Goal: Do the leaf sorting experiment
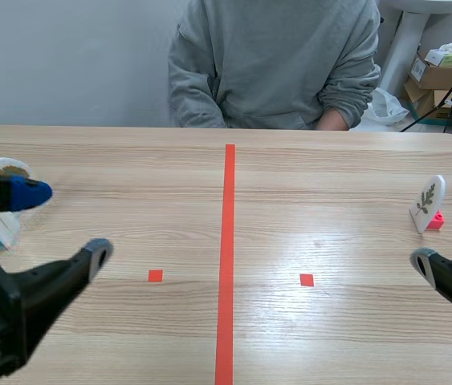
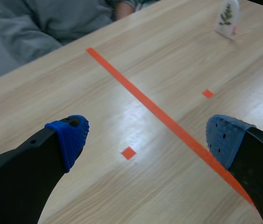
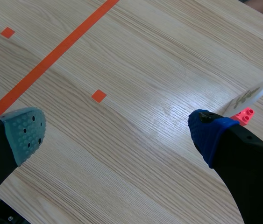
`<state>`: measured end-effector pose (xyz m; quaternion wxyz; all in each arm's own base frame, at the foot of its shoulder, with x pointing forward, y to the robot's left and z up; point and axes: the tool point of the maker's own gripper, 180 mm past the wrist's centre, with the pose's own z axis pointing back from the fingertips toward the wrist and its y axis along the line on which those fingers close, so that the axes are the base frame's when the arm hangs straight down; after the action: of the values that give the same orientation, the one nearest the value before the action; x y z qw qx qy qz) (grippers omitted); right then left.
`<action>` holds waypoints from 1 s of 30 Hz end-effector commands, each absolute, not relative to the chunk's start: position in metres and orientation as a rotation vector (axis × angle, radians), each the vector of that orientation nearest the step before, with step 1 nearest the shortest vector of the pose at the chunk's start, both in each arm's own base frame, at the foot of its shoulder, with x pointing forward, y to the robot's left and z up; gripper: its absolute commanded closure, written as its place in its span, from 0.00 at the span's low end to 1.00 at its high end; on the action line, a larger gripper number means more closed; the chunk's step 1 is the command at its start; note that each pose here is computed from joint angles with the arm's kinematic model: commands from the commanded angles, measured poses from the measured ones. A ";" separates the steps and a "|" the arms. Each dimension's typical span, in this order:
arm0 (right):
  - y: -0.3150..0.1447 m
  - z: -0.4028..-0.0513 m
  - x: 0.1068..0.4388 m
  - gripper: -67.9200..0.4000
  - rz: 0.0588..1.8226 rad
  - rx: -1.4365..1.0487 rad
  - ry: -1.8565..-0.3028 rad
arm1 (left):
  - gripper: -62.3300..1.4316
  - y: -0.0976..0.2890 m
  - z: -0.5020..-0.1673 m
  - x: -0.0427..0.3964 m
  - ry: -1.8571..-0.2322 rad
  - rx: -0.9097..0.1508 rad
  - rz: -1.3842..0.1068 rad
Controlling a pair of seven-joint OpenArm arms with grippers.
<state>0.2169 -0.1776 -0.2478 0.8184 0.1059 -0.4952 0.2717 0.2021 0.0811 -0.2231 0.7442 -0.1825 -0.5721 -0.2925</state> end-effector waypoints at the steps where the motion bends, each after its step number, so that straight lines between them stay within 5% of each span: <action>1: -0.177 -0.242 0.220 0.07 0.580 0.233 -1.082 | 0.14 0.077 -0.222 0.202 -1.267 -0.409 -0.635; 13: -0.188 -0.254 0.219 0.07 0.520 0.250 -1.085 | 0.14 0.061 -0.226 0.192 -1.261 -0.487 -0.598; 30: -0.192 -0.266 0.210 0.10 0.540 0.221 -1.030 | 0.14 0.082 -0.228 0.187 -1.252 -0.450 -0.553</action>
<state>0.2075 -0.1956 -0.2737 0.8378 0.1005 -0.4746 0.2506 0.1853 0.0840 -0.2328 0.7578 -0.2002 -0.5650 -0.2578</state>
